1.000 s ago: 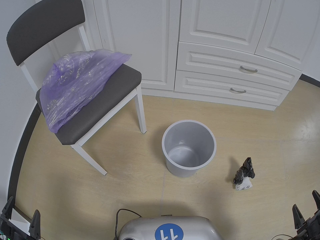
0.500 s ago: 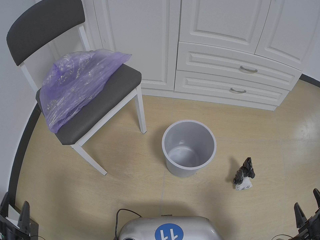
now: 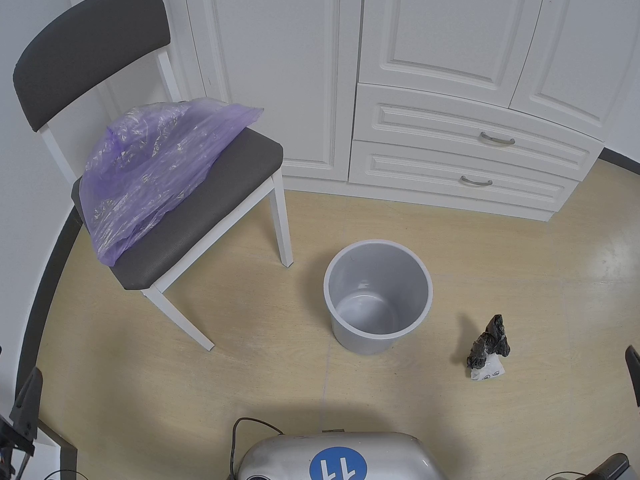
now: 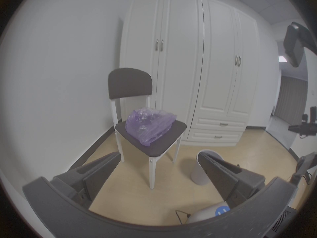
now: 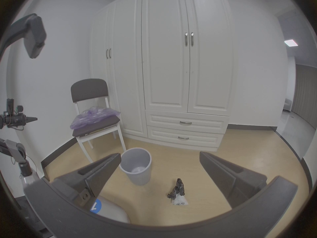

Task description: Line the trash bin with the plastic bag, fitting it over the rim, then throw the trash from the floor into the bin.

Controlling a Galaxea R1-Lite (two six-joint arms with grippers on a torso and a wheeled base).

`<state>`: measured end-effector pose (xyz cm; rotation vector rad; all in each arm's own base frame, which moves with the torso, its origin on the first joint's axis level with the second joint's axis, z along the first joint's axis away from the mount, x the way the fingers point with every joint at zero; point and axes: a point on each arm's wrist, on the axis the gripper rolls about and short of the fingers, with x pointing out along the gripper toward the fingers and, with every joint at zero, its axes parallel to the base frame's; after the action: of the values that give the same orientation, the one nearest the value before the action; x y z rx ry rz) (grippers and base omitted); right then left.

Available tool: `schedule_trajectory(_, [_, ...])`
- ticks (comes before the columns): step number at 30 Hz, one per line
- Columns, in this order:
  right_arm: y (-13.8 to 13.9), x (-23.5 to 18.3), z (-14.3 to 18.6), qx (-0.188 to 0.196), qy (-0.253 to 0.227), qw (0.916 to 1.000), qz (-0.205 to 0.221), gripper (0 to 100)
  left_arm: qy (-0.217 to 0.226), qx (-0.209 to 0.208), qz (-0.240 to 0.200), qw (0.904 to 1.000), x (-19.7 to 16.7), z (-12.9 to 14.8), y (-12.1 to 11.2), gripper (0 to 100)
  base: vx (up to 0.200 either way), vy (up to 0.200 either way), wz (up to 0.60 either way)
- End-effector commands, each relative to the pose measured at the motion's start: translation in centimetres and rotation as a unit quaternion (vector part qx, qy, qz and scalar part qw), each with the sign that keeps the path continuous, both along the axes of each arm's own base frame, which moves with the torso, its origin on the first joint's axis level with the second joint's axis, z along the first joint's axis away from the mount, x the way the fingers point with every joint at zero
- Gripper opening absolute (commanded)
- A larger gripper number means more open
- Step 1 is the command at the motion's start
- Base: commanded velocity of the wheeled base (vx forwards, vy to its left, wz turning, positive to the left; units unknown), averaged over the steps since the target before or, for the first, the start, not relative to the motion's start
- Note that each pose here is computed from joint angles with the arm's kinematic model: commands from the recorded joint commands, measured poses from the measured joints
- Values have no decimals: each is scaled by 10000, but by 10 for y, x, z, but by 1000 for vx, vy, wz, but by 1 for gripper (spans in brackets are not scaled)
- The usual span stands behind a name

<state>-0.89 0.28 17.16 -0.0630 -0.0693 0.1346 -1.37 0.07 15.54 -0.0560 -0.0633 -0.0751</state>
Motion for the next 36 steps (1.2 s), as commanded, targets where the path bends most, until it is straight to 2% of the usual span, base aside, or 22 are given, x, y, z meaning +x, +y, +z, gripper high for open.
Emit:
schedule_trajectory(1, [2, 77, 54, -218, 936, 9951, 236, 100, 1434, 575, -145, 9879, 78, 43, -7, 100, 0, 0, 0])
schedule_trajectory(3, [5, 95, 61, 51, 1135, 9929, 347, 100, 1868, 624, -44, 9804, 105, 46, -8, 100, 0, 0, 0])
schedule_trajectory(6, [10, 107, 64, 557, 1100, 9909, 543, 100, 2374, 768, 281, 9680, 138, 44, -10, 100, 0, 0, 0])
schedule_trajectory(7, [11, 108, 64, 600, 1094, 9906, 557, 100, 2411, 790, 330, 9667, 141, 44, -10, 100, 0, 0, 0])
schedule_trajectory(8, [13, 109, 62, 873, 1068, 9880, 693, 100, 2611, 958, 588, 9587, 158, 42, -11, 100, 0, 0, 0])
schedule_trajectory(10, [15, 114, 64, 986, 1051, 9868, 739, 100, 2677, 1080, 765, 9544, 167, 40, -11, 100, 0, 0, 0])
schedule_trajectory(18, [20, 116, 60, 827, 1099, 9862, 926, 100, 2524, 1301, 938, 9542, 166, 45, -11, 100, 0, 0, 0])
schedule_trajectory(21, [24, 109, 59, 729, 1041, 9847, 1192, 100, 2458, 1436, 1002, 9534, 161, 46, -10, 100, 0, 0, 0])
schedule_trajectory(23, [26, 94, 61, 498, 755, 9857, 1419, 100, 2423, 1495, 994, 9534, 157, 46, -9, 100, 0, 0, 0])
schedule_trajectory(27, [24, 73, 66, 369, 311, 9847, 1674, 100, 2352, 1495, 1000, 9552, 154, 48, -9, 100, 0, 0, 0])
schedule_trajectory(29, [24, 74, 66, 275, 288, 9859, 1624, 100, 2330, 1521, 998, 9553, 154, 50, -9, 100, 0, 0, 0])
schedule_trajectory(30, [24, 76, 65, 82, 288, 9899, 1388, 100, 2305, 1602, 992, 9547, 155, 51, -9, 100, 0, 0, 0])
schedule_trajectory(32, [24, 79, 63, 22, 333, 9916, 1248, 100, 2293, 1698, 984, 9534, 155, 52, -9, 100, 0, 0, 0])
schedule_trajectory(36, [24, 78, 59, -62, 231, 9925, 1199, 100, 2272, 1821, 957, 9519, 153, 52, -9, 100, 0, 0, 0])
